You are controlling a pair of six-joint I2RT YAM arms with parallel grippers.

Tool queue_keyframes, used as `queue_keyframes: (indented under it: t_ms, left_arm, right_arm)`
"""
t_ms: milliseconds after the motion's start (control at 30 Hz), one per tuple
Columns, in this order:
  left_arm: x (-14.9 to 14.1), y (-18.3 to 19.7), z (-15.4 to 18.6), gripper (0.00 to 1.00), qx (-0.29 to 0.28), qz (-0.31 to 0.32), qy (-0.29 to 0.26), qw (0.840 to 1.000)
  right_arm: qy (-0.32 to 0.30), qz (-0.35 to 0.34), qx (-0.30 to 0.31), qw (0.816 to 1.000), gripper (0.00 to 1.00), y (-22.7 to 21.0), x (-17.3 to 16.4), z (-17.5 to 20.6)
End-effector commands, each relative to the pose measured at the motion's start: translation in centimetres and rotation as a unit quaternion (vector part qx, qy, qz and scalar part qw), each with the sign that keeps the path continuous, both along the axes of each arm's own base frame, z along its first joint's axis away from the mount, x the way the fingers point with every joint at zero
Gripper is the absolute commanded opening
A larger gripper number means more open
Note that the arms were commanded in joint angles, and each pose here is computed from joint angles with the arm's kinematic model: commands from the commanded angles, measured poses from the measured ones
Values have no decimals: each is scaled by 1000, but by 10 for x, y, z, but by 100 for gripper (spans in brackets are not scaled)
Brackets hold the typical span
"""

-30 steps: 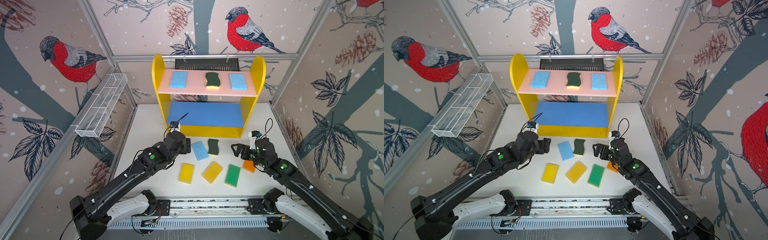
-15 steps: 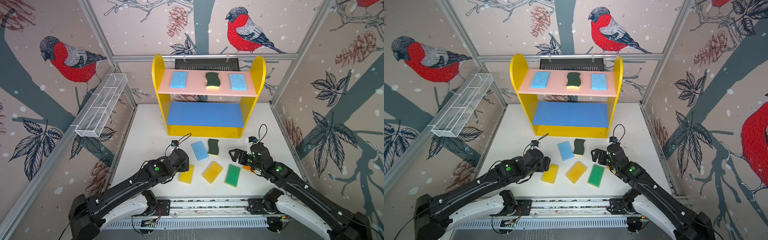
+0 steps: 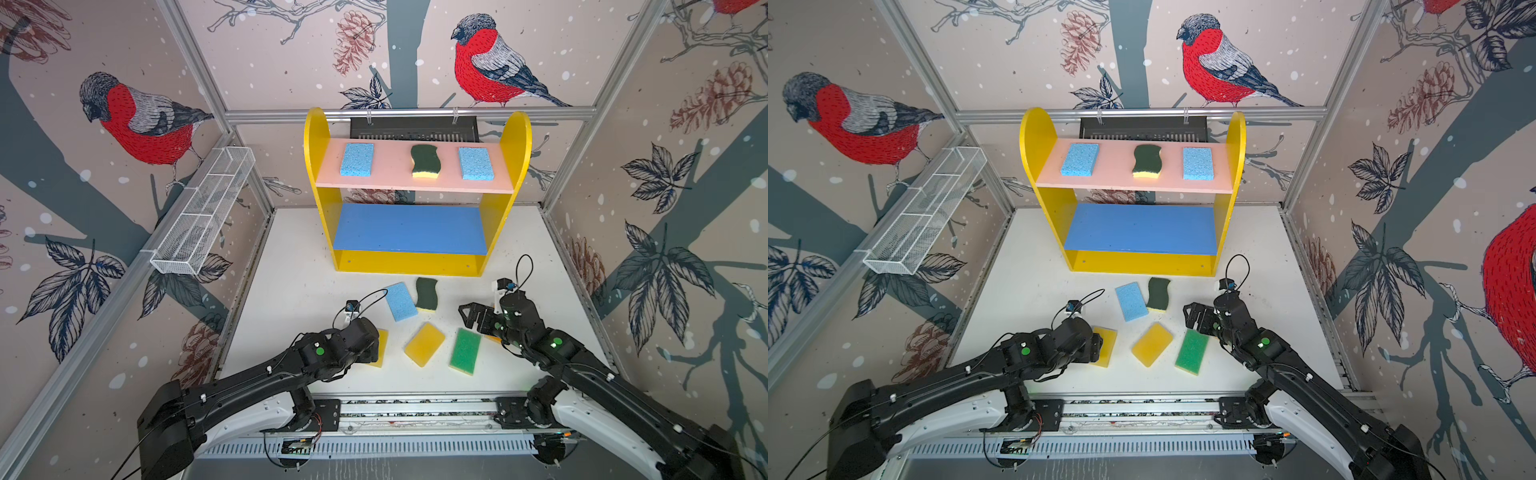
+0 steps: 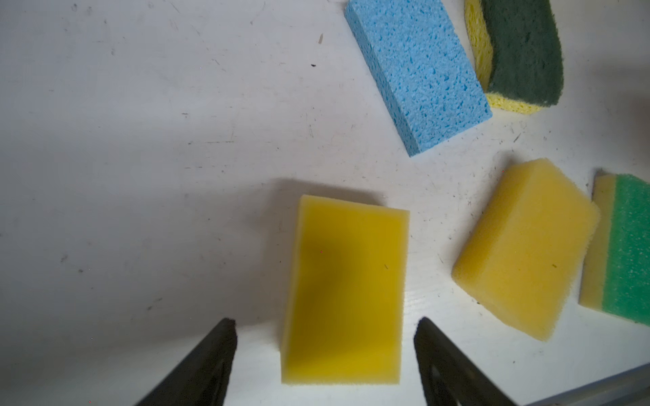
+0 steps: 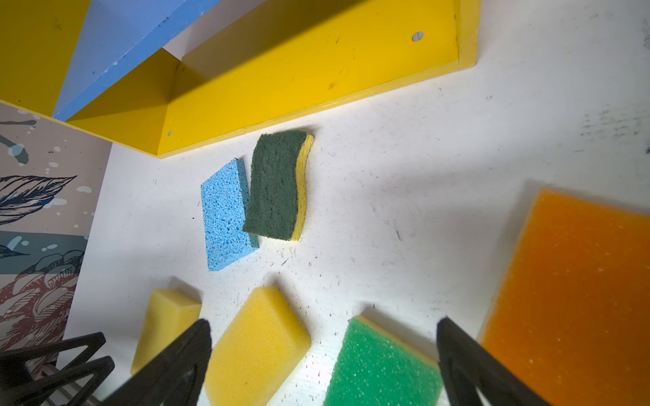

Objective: Arrange cleaning sponges on a shelf
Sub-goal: Pick up the cleaning sponge from the bottom-center of the table.

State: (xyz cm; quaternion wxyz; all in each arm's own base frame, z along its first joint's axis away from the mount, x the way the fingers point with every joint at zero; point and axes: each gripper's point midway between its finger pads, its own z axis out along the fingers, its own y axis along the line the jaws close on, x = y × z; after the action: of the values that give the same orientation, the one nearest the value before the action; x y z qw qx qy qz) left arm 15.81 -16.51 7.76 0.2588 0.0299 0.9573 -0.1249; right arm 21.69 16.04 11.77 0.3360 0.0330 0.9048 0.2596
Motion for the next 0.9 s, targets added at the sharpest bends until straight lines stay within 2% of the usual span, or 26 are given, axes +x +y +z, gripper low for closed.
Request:
queue_keyframes:
  t_ms: [0, 133, 467, 867]
  left_arm:
    - [-9, -2, -1, 82, -5, -6, 9, 1000]
    - [-16, -6, -4, 83, -11, -14, 16, 1000]
    - [-34, -8, -27, 84, 35, -28, 48, 998]
    - [-35, -18, -39, 89, 37, -53, 48, 997]
  right_arm:
    - [-12, -8, 3, 1000, 99, 2, 7, 5]
    - [-10, 4, -3, 1000, 99, 7, 10, 5]
    - [-9, 12, -16, 1000, 100, 10, 13, 3]
    - [-13, 19, -35, 999, 100, 10, 16, -1]
